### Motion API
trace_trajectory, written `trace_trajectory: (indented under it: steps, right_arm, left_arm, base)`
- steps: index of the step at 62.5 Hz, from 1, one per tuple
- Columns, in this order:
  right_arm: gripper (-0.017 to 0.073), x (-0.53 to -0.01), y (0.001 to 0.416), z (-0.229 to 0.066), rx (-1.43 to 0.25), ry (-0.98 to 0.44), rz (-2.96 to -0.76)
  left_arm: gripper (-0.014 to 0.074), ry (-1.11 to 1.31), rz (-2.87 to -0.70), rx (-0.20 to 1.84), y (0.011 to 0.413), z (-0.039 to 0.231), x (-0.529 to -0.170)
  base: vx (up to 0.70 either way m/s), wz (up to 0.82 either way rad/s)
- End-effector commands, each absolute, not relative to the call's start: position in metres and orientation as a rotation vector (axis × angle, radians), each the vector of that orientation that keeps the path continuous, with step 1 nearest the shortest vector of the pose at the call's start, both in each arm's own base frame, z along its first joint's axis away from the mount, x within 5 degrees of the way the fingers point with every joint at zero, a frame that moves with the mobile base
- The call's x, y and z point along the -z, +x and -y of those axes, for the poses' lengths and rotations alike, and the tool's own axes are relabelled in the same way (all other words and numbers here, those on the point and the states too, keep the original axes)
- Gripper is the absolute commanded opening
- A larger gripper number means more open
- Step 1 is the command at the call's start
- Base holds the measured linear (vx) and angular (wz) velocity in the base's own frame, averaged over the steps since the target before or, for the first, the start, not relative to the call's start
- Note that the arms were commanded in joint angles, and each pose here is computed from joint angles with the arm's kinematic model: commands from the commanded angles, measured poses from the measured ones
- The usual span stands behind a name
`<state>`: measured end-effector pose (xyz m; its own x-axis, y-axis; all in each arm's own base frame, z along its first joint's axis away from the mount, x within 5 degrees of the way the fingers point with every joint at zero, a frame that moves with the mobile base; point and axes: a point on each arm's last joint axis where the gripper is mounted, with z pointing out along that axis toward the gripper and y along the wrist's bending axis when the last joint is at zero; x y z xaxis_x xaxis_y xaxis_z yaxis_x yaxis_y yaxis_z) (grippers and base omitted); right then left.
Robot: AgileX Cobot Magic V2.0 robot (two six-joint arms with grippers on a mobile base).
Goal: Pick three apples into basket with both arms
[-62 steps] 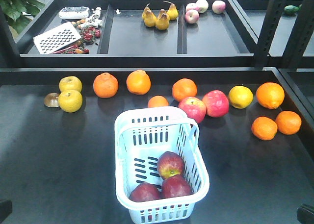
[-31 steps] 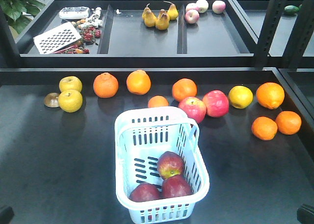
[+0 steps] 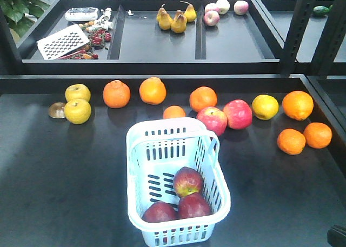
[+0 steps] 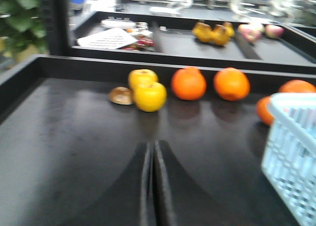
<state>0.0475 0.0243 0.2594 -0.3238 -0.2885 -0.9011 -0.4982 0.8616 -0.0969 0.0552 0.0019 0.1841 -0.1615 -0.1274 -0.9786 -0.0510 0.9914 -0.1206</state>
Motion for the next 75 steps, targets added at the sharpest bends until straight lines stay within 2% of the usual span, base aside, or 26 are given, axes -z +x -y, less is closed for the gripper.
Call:
trace_trajectory:
  steps: [1,75]
  right_arm:
    - [-0.0008,-0.2735,0.0501,-0.0249,-0.235,-0.561,-1.844]
    - [-0.0008,-0.272,0.0505,-0.0251,-0.235,-0.562,-1.845]
  left_arm:
    - [-0.0006,-0.173,-1.646,0.053,0.0552,-0.004,-0.1887]
    - [-0.0006,-0.178,-1.623,0.051,0.0553,-0.0043,-0.191]
  base:
    - [0.0,0.0]
    - [0.0,0.0]
